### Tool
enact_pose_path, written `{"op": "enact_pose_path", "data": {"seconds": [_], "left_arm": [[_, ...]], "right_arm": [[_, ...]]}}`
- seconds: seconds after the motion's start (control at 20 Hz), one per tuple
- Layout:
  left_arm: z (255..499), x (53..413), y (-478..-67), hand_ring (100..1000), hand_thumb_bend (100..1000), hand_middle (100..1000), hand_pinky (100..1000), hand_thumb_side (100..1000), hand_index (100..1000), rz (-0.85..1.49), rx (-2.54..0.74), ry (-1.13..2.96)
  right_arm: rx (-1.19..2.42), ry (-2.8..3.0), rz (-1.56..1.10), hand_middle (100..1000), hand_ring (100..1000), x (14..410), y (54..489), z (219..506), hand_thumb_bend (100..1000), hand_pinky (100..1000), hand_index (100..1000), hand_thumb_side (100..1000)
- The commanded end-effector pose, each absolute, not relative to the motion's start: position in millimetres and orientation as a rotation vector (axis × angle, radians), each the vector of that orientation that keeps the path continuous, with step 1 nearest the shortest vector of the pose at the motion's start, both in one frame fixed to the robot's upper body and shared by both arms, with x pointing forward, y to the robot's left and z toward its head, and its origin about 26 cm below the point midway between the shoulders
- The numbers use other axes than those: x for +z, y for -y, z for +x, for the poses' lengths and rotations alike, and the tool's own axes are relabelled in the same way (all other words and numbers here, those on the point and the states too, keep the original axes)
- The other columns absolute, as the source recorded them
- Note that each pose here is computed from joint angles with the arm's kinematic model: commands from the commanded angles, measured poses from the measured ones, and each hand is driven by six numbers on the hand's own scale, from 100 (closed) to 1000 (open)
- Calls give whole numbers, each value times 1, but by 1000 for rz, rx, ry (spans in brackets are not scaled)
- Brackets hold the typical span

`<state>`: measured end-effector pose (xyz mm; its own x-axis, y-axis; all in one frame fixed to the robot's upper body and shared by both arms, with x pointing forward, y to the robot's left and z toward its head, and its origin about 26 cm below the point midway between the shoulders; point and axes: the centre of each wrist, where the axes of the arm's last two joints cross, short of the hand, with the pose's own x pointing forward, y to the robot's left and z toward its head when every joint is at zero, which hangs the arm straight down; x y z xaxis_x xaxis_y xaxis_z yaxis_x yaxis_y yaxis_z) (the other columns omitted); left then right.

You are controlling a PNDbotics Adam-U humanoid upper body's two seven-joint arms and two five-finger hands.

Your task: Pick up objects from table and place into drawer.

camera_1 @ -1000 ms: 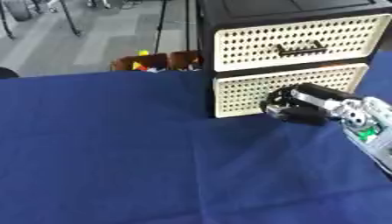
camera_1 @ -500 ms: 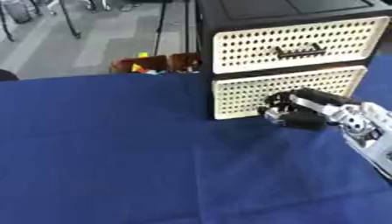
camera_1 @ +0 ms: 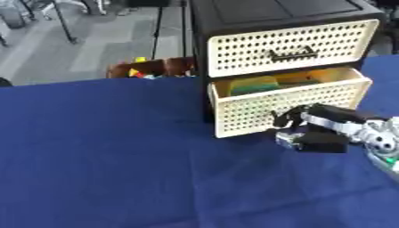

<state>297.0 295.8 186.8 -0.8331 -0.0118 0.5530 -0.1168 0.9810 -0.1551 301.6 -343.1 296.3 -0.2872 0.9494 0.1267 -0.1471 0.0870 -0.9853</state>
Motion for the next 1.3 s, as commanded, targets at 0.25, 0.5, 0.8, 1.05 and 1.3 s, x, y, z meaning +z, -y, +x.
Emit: {"op": "enact_pose_path", "data": {"seconds": [0.25,0.5,0.8,1.05,1.3], "left_arm": [[294,195,-299,598,203,617,445,979,754,104,224,2572],[294,193,-299,599,199,615,444,982,752,99,219,2566],[294,193,-297,600,195,616,443,987,751,80,210,2564],[294,192,-296,599,188,615,442,993,751,70,201,2561],[294,192,-295,599,185,615,442,996,750,59,193,2560]], "right_arm": [[1383,1435,-883,885,849,308,340,291,311,654,898,1000],[1374,1407,-883,905,859,304,349,303,318,660,914,1000],[1357,1411,-911,924,869,309,356,319,340,666,939,1000],[1342,1414,-931,928,874,310,362,332,373,671,949,1000],[1339,1439,-946,939,873,313,363,341,390,669,961,1000]]}}
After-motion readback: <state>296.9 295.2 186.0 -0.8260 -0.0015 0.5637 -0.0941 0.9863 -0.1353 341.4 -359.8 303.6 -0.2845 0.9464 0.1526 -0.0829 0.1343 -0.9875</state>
